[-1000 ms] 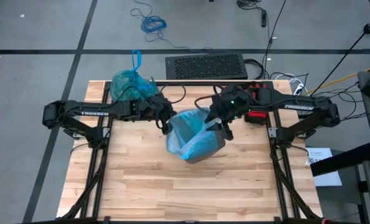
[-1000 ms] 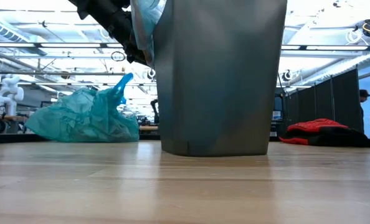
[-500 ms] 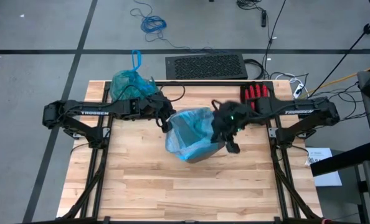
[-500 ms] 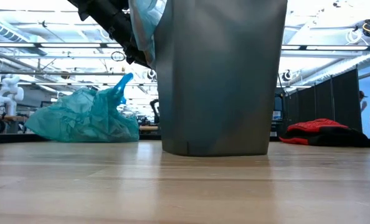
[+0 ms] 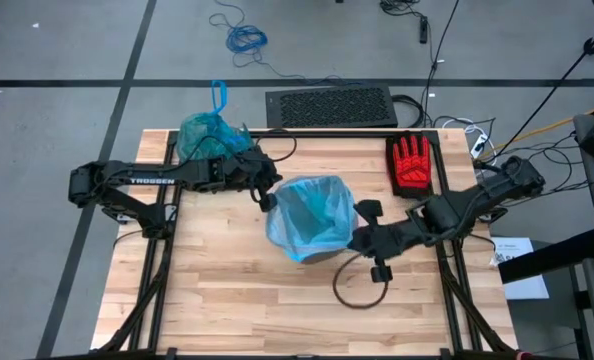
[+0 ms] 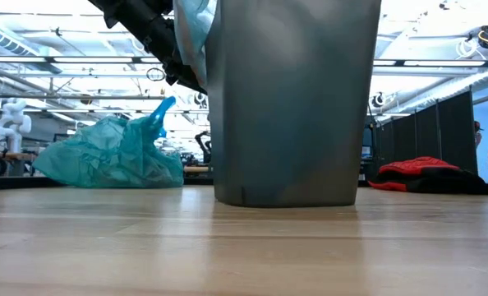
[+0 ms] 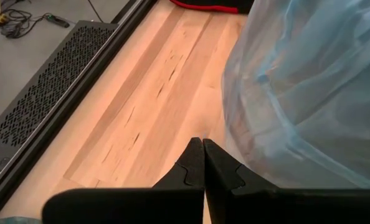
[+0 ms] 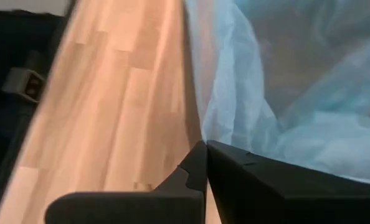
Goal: Place trash/remove bag and relplace
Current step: Insert the blue trash bag into the trash bin
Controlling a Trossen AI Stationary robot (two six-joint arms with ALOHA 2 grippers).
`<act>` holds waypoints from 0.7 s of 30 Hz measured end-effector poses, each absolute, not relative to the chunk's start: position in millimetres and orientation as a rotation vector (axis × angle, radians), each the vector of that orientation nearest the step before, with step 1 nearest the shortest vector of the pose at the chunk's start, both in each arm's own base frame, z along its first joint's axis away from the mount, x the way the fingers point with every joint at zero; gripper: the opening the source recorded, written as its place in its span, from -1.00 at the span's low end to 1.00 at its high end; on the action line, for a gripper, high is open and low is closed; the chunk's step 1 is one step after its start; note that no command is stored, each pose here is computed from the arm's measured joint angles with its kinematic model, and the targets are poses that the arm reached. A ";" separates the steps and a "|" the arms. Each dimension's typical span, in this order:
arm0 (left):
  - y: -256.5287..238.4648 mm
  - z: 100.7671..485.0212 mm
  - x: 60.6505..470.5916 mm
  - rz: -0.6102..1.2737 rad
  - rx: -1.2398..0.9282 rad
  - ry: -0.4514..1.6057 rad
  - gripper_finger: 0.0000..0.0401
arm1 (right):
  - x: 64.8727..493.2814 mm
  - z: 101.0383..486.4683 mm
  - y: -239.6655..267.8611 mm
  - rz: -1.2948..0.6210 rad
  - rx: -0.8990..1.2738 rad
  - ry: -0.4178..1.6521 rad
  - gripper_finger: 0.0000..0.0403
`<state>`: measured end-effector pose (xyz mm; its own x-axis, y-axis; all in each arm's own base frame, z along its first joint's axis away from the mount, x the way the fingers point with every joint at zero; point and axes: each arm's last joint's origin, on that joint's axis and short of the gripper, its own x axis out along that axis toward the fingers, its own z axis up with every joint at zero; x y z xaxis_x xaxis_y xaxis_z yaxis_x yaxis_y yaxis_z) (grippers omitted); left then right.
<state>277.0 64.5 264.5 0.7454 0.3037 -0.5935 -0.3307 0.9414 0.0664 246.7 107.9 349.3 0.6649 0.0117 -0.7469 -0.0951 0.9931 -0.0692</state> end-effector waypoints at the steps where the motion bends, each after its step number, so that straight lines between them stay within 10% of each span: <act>1: 64.5 264.5 277.1 0.347 -0.044 0.642 -1.00 | 244.1 348.4 110.0 0.033 -0.111 0.849 -1.00; 21: 64.5 264.5 277.0 0.354 -0.064 0.638 -1.00 | 212.3 340.4 136.2 -0.202 -0.064 0.878 -1.00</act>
